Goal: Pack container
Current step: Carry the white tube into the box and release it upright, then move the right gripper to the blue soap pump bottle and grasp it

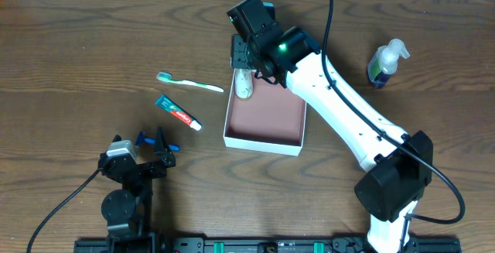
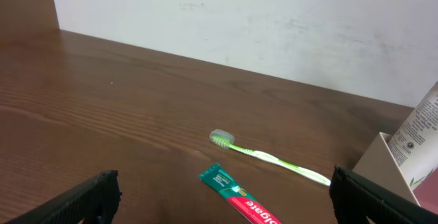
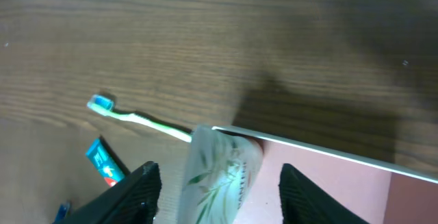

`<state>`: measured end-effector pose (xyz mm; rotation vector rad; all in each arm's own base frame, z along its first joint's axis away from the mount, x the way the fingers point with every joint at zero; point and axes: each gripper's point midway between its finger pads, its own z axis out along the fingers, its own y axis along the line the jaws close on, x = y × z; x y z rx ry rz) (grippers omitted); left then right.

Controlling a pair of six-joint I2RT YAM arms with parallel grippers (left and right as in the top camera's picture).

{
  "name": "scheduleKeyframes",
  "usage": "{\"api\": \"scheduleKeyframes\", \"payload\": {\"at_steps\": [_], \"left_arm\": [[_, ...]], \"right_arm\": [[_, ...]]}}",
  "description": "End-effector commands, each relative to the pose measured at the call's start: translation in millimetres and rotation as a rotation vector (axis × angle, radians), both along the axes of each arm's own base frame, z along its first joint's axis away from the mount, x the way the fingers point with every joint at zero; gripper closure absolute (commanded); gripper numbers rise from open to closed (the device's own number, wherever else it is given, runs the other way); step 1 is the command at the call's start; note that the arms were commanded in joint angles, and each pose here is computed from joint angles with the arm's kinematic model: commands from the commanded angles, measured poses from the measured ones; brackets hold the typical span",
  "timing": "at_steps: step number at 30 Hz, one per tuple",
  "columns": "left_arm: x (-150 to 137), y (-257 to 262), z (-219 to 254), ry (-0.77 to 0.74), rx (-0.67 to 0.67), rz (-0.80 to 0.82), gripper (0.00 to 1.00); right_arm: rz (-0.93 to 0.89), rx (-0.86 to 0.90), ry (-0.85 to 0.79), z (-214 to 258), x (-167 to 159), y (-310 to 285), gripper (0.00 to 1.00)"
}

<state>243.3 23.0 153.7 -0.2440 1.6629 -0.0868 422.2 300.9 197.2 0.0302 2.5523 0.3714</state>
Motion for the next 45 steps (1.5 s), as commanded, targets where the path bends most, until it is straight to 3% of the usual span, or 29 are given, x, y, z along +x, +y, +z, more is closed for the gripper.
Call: {"api": "scheduleKeyframes", "payload": {"at_steps": [1,8,16,22,28,34,45], "left_arm": [[0,-2,-16,0.039,-0.012,-0.014,0.02],[0,-2,-16,0.039,-0.012,-0.014,0.02],[0,-2,-16,0.039,-0.012,-0.014,0.02],[0,-2,-16,0.039,-0.012,-0.014,0.02],[0,-2,-16,0.039,-0.012,-0.014,0.02],[0,-2,-16,0.039,-0.012,-0.014,0.02],[0,-2,-16,0.039,-0.012,-0.014,0.02]], "right_arm": [[0.083,0.037,-0.01,16,-11,15,0.38],[0.086,0.087,-0.122,85,-24,-11,0.18],[-0.064,-0.102,-0.218,135,-23,-141,0.19],[-0.12,-0.257,-0.142,111,-3,-224,0.16],[-0.17,-0.304,0.009,54,14,-267,0.14],[-0.18,-0.347,0.134,5,16,-290,0.02],[-0.183,-0.38,0.109,-2,31,-322,0.01]]}}
